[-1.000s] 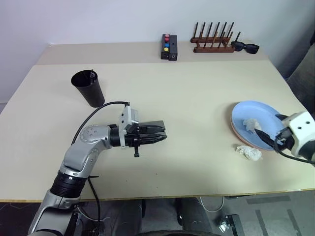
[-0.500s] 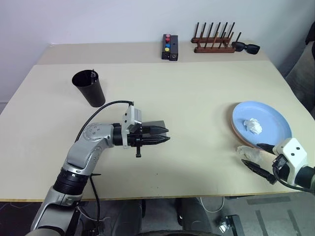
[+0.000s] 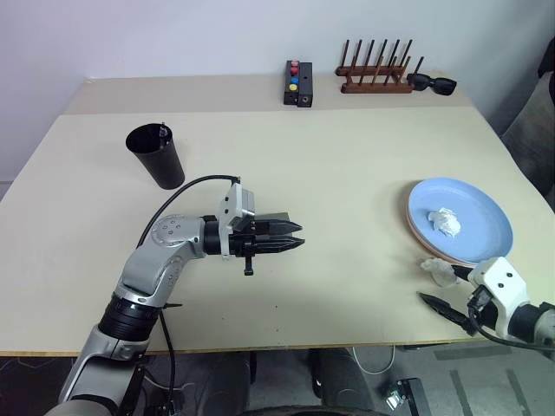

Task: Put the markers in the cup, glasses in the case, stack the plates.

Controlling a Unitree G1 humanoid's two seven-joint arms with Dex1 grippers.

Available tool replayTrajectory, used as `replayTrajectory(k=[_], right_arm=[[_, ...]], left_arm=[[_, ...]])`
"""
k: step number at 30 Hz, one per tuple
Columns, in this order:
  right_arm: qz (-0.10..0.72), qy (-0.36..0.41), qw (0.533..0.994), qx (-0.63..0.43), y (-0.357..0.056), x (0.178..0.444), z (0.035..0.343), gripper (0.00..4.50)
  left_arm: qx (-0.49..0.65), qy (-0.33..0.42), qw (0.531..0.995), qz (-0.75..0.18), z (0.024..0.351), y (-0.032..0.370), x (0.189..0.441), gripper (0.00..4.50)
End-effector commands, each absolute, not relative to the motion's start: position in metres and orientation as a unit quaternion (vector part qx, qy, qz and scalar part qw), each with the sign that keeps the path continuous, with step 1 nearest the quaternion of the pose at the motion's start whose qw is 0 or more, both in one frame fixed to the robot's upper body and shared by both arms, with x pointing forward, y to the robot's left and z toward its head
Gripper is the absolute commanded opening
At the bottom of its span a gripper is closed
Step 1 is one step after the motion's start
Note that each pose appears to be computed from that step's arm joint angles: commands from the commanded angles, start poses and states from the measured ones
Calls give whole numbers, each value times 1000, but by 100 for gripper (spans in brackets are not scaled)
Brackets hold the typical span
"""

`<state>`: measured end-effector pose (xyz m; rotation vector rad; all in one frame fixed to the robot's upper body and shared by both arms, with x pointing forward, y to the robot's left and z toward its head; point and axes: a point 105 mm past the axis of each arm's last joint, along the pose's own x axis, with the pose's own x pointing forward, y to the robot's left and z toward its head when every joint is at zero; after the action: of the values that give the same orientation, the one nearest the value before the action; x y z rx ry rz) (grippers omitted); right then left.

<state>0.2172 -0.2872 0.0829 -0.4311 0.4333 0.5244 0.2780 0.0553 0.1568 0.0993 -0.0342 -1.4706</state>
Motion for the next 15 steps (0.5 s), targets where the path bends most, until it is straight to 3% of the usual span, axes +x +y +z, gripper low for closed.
replayTrajectory(k=[1,5,11,15], right_arm=[[251,201,922,-218,-286,220,88,234],[263,199,919,-217,-280,220,94,23],[294,123,928,-195,-253,230,133,11],[226,68,939,-250,-268,259,167,11]], left_arm=[[52,-32,737,-673,166,54,275,116],[50,-30,741,-669,163,56,275,116],[51,-30,744,-666,161,58,276,116],[54,-33,750,-658,162,60,278,116]])
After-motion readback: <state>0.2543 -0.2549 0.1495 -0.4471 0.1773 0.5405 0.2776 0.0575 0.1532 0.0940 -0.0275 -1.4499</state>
